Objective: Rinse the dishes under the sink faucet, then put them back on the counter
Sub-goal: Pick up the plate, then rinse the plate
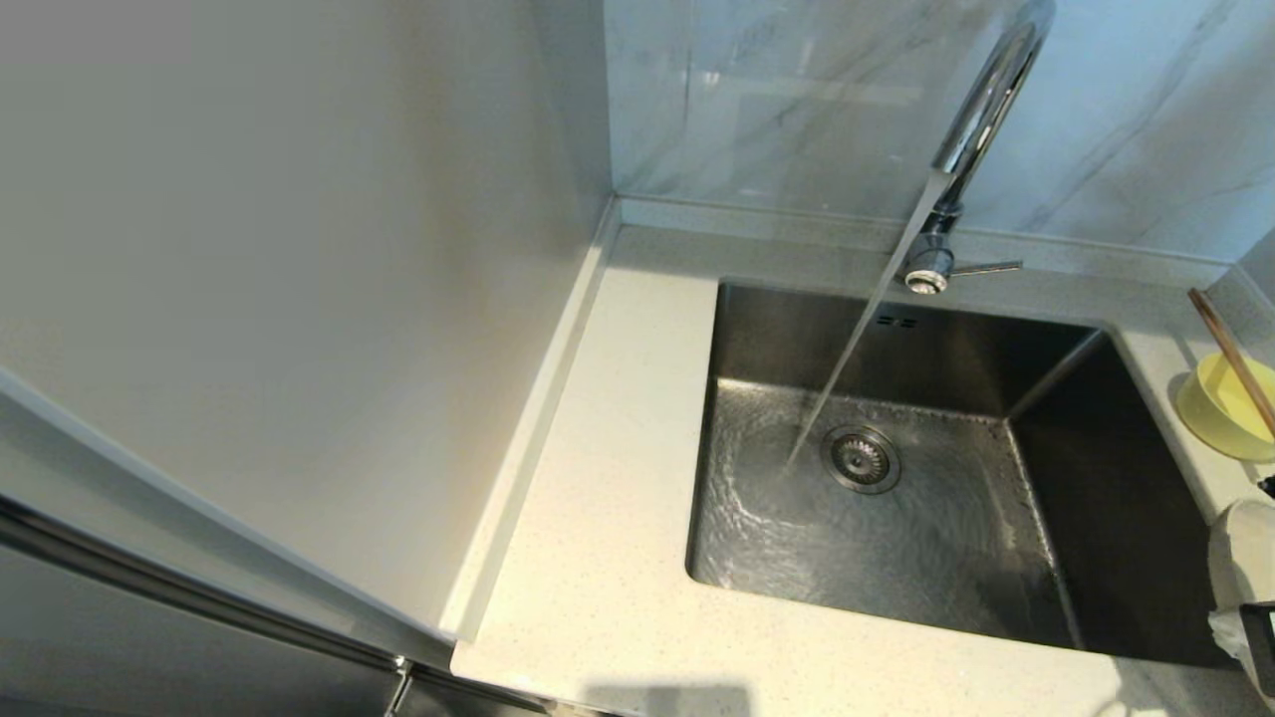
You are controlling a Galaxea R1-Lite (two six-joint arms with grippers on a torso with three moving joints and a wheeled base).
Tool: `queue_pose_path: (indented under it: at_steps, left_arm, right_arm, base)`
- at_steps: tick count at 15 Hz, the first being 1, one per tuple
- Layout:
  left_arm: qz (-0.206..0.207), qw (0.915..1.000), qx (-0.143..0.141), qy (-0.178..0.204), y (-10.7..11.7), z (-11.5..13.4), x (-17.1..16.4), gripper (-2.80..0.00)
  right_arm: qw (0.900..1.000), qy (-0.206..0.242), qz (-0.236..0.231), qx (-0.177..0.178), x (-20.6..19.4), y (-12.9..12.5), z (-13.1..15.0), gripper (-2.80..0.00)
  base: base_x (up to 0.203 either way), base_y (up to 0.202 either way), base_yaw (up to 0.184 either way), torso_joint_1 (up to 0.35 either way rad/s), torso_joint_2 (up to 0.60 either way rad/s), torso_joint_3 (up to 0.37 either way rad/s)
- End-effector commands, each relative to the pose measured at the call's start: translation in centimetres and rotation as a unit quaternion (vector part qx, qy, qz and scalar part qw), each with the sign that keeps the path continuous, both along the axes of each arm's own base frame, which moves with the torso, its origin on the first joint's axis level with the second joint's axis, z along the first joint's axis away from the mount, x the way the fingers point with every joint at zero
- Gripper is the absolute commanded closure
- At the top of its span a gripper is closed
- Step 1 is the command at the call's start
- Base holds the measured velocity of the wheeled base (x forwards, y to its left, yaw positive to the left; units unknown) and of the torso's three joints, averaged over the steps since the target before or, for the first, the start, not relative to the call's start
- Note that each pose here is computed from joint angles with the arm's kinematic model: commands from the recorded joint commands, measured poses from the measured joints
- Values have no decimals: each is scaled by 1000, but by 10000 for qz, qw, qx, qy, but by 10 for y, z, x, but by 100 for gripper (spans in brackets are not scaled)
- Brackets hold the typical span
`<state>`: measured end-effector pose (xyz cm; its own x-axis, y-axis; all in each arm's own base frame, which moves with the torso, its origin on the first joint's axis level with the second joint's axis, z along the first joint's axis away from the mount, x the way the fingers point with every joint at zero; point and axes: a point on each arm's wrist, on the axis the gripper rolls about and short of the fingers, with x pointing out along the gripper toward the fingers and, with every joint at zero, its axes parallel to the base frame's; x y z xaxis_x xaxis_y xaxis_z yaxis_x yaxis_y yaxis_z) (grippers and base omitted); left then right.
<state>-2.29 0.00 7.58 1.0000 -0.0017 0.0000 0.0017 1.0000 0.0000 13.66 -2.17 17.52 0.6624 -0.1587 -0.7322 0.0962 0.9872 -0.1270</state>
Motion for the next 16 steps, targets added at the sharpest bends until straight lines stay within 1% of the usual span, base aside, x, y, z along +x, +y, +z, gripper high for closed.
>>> queue_pose_path:
  at_steps: [1,3,4,5,7,8,10,11,13,15,16]
  left_arm:
    - [1,10000,0,0,0,0,0,0]
    - [1,10000,0,0,0,0,0,0]
    - [1,10000,0,0,0,0,0,0]
    - [1,10000,0,0,0,0,0,0]
    - [1,10000,0,0,0,0,0,0]
    - [-7,10000,0,0,0,0,0,0]
    - [-6,10000,0,0,0,0,0,0]
    - [1,10000,0,0,0,0,0,0]
    - [1,10000,0,0,0,0,0,0]
    - [1,10000,0,0,0,0,0,0]
    - [1,10000,0,0,0,0,0,0]
  right_arm:
    - [9993,-245,285,6,-10,9,5,0]
    - [9959,-464,764,119,-15,22,11,0]
    - [9928,-575,1032,179,-17,28,15,0]
    - [9874,-725,1365,327,-19,34,20,0]
    - [9692,-986,2084,866,-25,39,30,0]
    - [9582,-1049,2415,1119,-27,41,33,0]
    - [9370,-1095,2935,1547,-29,44,38,0]
    - [9282,-1102,3117,1706,-26,46,42,0]
    - [9188,-1129,3307,1837,-19,48,48,0]
    - [9106,-1087,3515,1883,-8,55,55,0]
    - [9047,-1063,3664,1898,-2,61,59,0]
  base:
    - [0,0,0,0,0,0]
    - [0,0,0,0,0,0]
    - [0,0,0,0,0,0]
    - [0,0,0,0,0,0]
    - [0,0,0,0,0,0]
    - [0,0,0,0,0,0]
    - [0,0,0,0,0,0]
    - [0,0,0,0,0,0]
    - [0,0,0,0,0,0]
    - [0,0,0,0,0,0]
    - [0,0,0,0,0,0]
